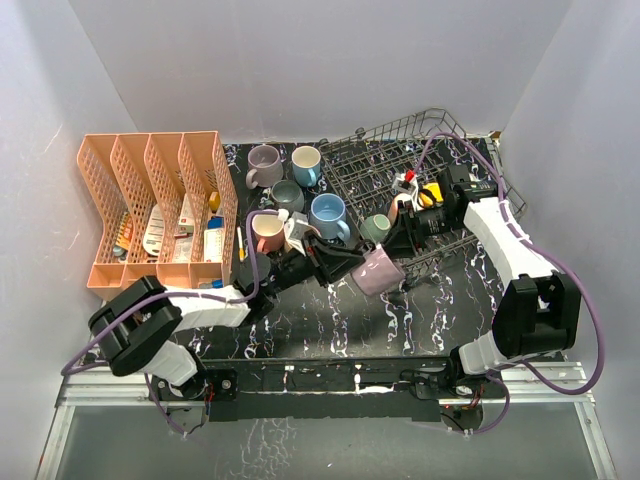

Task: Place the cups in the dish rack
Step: Position the cup upside down at the center of the board.

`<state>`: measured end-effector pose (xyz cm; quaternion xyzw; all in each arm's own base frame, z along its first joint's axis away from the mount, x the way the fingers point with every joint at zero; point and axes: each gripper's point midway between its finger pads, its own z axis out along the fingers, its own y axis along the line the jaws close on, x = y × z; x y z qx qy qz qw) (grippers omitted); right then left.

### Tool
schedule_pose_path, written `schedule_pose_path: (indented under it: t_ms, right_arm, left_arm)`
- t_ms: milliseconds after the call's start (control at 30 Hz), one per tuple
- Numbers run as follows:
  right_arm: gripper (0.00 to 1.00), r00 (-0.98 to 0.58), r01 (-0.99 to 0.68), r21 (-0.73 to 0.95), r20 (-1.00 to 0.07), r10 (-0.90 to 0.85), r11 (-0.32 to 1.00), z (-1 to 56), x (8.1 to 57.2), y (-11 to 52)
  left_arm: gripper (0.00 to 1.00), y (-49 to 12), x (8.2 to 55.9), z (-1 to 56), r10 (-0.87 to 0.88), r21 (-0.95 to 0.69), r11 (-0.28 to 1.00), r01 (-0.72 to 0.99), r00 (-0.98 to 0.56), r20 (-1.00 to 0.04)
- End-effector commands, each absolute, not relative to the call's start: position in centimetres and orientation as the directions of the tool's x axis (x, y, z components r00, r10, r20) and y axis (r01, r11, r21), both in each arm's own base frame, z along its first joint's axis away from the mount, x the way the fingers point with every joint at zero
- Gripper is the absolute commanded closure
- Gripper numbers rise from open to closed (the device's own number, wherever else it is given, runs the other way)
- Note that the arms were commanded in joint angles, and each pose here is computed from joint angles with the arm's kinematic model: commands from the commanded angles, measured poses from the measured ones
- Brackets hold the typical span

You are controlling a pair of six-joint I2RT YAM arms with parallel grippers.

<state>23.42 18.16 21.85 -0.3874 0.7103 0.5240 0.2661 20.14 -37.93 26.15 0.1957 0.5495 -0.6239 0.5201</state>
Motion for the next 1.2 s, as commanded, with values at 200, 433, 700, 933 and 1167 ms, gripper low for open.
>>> schedule_pose_path:
  t_ms: [200, 433, 700, 933, 1167]
  right_arm:
    - [0.42, -0.454, -0.891, 0.426, -0.845, -0.284, 0.156, 23.2, 23.5, 18.1]
    - [0.37, -0.379, -0.924, 0.338, -0.87, -0.315, 0.177, 23.6, 23.3, 17.6]
    - [0.37, -0.276, -0.96, 0.244, -0.912, -0.304, 0.139, 23.8, 22.8, 17.7]
    - [0.37, -0.165, -0.984, 0.137, -0.945, -0.282, 0.117, 22.7, 22.6, 17.9]
    - [0.37, -0.162, -0.98, 0.118, -0.941, -0.296, 0.161, 20.5, 22.8, 17.5]
  left_arm:
    - [1.0, -33.9, 18.8, 28.4, -0.418, -0.402, 0.236, 0.885, -0.282, -0.864]
    - [1.0, -32.6, 17.4, 26.0, -0.227, -0.41, 0.295, 0.863, -0.353, -0.907]
    - [1.0, -30.7, 15.7, 23.0, 0.136, -0.399, 0.398, 0.826, -0.483, -0.865]
    - [1.0, -28.9, 15.7, 21.4, 0.382, -0.345, 0.507, 0.79, -0.565, -0.731]
    - [1.0, -26.1, 16.4, 19.1, 0.561, -0.234, 0.637, 0.735, -0.649, -0.514]
